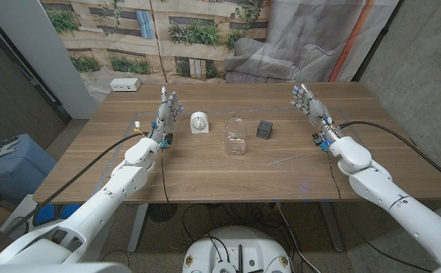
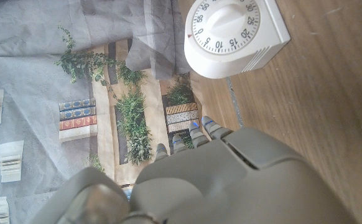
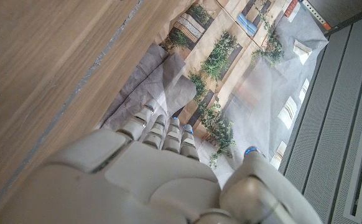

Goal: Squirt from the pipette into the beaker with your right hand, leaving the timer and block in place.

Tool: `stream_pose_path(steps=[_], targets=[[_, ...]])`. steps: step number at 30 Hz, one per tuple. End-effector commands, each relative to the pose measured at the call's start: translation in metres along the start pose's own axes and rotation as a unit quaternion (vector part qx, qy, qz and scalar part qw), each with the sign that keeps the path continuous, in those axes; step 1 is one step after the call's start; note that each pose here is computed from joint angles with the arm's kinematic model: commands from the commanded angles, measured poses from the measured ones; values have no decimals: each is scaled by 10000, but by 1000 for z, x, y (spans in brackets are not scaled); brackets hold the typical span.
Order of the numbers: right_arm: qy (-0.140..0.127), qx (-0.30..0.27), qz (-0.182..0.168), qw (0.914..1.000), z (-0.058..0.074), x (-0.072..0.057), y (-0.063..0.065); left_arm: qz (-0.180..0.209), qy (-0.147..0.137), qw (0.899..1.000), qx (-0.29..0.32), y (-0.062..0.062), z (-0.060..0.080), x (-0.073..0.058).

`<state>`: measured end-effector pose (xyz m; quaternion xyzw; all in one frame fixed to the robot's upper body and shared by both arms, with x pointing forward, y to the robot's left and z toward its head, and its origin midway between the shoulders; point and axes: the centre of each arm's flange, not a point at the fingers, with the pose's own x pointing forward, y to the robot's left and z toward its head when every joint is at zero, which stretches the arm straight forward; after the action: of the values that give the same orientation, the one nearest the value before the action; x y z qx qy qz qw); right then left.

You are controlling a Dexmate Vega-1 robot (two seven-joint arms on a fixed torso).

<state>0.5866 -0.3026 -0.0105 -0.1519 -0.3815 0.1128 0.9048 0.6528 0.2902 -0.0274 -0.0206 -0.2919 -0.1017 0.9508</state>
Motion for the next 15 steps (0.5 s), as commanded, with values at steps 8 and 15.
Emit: stream_pose_path(steps=[8, 15], targets=[[-376, -1300, 646, 9887, 27, -13, -1, 1, 1, 10000, 0, 0, 0, 0], [-479, -1835, 884, 9779, 36, -18, -2, 1, 0, 10000, 0, 0, 0, 0]])
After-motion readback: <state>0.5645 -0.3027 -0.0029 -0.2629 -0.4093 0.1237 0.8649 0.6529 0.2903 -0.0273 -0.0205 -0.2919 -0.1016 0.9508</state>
